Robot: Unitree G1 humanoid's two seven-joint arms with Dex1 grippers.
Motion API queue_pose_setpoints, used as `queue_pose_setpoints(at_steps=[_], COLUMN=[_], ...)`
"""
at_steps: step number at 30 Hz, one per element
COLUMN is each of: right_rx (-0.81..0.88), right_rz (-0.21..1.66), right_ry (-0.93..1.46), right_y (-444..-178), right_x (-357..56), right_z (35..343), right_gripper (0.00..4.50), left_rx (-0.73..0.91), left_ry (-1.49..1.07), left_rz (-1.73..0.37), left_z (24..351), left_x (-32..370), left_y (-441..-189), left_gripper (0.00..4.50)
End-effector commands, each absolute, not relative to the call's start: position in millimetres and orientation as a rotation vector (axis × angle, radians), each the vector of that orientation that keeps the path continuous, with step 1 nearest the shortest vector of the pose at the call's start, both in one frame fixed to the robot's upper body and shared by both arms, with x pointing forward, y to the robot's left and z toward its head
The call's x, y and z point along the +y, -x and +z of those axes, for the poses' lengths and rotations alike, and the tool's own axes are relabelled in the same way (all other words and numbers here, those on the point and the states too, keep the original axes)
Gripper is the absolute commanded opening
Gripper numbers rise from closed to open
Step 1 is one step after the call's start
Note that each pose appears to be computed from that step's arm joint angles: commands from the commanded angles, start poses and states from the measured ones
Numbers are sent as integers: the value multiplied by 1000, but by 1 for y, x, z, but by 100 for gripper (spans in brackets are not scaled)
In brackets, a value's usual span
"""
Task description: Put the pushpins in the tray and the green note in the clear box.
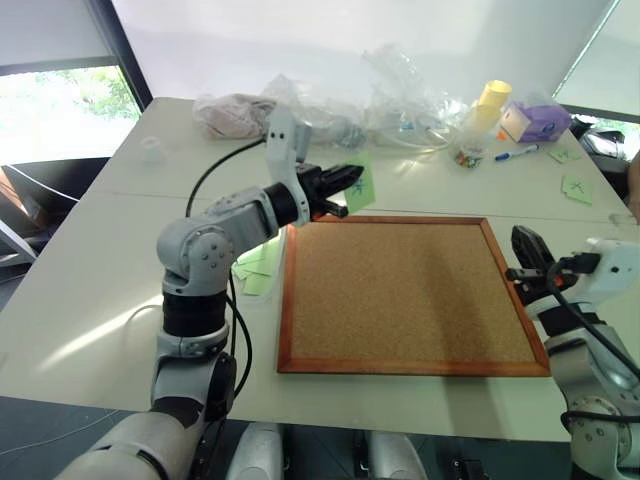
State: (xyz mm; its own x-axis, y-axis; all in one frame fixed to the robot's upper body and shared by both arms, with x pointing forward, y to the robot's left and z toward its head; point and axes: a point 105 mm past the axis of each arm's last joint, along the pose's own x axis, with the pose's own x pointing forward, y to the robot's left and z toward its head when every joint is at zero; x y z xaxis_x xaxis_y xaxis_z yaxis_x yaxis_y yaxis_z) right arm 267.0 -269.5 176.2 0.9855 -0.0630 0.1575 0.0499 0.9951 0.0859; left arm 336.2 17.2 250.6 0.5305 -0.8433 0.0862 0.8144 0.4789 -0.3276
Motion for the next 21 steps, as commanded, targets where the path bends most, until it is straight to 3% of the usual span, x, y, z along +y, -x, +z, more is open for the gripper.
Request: queue_pose_setpoints(at_steps=[1, 6, 18, 21], right_rx=[-120, 81, 261, 267], right_rz=[-176, -312, -377, -371], right_ry=[-16, 24, -69, -78], right_y=[-266, -271, -273, -274], right_x=[-296, -338, -375, -377], right_z=[175, 143, 111, 108], right_gripper=[0, 0, 0, 86], left_rx=[82, 203, 430, 457], left_ry=[381, 367, 389, 379], left_rz=[-1124, -1220, -1369, -1379], left_z=[261, 247, 221, 216], left_x=[15, 15, 2, 1], left_y=[-316, -297, -262, -257], left_gripper=[3, 3, 3, 0])
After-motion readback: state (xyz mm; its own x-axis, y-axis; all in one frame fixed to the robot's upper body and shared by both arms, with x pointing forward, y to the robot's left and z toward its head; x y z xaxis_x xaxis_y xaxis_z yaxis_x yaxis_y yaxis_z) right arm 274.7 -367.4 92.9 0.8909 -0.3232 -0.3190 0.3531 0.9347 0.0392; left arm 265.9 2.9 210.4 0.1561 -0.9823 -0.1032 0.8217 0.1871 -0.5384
